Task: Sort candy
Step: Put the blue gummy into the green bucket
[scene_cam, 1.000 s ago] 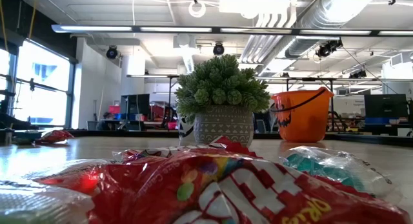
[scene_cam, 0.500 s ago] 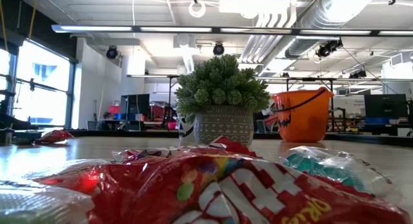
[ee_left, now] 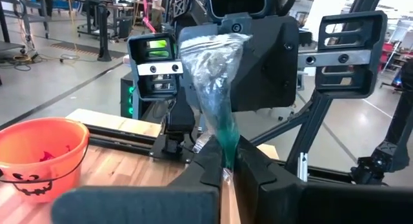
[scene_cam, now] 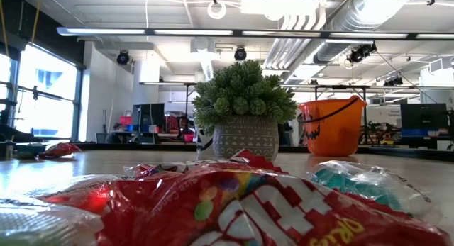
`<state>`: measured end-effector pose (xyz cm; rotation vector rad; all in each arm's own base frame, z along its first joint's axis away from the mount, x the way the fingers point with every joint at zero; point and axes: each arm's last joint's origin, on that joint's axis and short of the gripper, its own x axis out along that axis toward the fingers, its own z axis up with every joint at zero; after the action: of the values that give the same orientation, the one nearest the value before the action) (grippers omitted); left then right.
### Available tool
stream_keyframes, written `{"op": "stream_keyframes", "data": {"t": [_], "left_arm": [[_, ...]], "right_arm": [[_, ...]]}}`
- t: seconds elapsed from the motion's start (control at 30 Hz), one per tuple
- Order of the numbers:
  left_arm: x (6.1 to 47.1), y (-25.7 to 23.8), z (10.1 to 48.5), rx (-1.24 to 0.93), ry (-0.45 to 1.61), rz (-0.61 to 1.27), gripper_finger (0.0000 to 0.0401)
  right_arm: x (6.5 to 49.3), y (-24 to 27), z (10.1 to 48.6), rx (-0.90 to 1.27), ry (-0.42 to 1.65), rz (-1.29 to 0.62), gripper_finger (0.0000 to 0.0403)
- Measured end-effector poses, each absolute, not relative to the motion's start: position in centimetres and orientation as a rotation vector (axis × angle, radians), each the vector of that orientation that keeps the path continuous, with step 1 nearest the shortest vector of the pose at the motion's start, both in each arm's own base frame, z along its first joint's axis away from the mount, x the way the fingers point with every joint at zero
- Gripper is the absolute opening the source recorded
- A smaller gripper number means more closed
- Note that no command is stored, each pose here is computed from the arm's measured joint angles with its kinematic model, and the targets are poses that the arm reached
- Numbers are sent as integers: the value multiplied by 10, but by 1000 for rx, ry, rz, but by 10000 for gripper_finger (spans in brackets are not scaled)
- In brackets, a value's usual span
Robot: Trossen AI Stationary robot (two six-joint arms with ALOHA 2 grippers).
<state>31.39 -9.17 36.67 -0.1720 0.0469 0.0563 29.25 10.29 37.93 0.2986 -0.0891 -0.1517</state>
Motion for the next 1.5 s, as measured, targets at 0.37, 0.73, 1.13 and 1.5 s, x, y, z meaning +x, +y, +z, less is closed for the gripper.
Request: {"op": "stream_keyframes", "data": {"t": [0.37, 0.73, 1.13, 1.5], "left_arm": [[311, -101, 365, -180, 62, 43, 1], [271, -89, 368, -218, 255, 176, 0], [177, -142, 346, -831, 1097, -174, 0], [149, -216, 305, -702, 1220, -38, 5]], "right_arm": [[290, 108, 380, 300, -88, -134, 167], [253, 118, 405, 343, -128, -40, 197], [222, 144, 392, 521, 101, 64, 197], [212, 153, 373, 656, 276, 26, 197]]}}
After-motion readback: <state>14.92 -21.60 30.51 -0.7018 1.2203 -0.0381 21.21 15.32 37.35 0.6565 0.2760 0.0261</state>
